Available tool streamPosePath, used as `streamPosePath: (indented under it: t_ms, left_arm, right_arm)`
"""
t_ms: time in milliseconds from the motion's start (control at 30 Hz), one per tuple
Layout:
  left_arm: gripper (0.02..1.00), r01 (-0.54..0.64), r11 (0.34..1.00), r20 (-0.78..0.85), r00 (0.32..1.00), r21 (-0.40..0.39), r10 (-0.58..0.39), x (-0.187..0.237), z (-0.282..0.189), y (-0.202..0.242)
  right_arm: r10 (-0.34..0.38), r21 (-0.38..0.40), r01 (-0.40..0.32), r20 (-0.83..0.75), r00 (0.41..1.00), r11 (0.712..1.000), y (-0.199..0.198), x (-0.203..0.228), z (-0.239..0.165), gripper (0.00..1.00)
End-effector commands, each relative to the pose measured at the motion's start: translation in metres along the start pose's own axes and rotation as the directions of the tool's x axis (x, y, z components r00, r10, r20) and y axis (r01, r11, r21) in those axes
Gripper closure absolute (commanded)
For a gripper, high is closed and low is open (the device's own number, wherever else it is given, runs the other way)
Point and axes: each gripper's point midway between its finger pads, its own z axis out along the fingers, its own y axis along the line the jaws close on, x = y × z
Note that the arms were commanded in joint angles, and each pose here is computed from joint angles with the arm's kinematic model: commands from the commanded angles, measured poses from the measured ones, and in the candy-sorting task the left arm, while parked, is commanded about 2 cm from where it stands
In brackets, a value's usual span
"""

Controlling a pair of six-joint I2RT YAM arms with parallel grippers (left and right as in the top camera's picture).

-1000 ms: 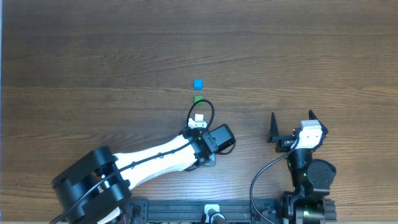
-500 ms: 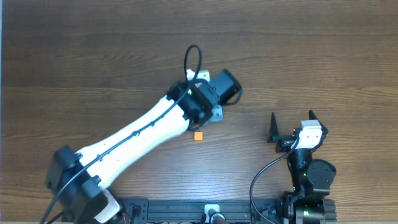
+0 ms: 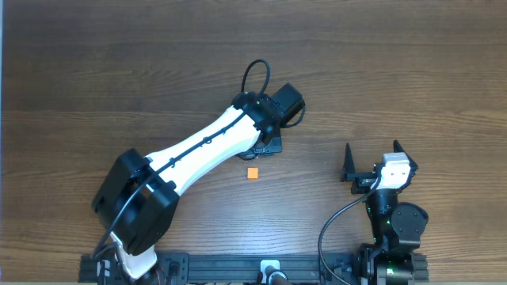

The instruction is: Stack Cubes

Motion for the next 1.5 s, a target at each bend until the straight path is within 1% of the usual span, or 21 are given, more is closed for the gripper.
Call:
streamPosePath:
  t_ms: [33,267,500,867,1500]
  left_arm:
    - [0.980,-0.011,1.000,-0.031,0.999,-0.020,0.010,0.000,0.013,0.003]
    - [0.978,0.004,1.000,-0.046,0.999,-0.022,-0.005,-0.004,0.019,0.006]
    - [0.978,-0.030,1.000,-0.041,0.999,-0.005,0.029,-0.008,0.022,0.004]
    - [0.980,-0.031,0.999,-0.058,0.998,-0.018,0.030,-0.006,0.035,0.003]
    - [0.976,-0.033,0.999,-0.067,0.997,-0.033,0.031,-0.004,0.036,0.006]
  right_arm:
    - [-0.004,-0.003,0.004,-0.002,1.000,1.000,0.001,0.003,0.000,0.007]
    - [-0.004,-0.003,0.004,-0.002,1.000,1.000,0.001,0.003,0.000,0.007]
    - [-0.004,-0.003,0.004,-0.002,1.000,1.000,0.001,0.003,0.000,0.007]
    - [-0.004,-0.003,0.004,-0.002,1.000,1.000,0.001,0.003,0.000,0.007]
    - [-0.004,-0.003,0.004,-0.002,1.000,1.000,0.001,0.003,0.000,0.007]
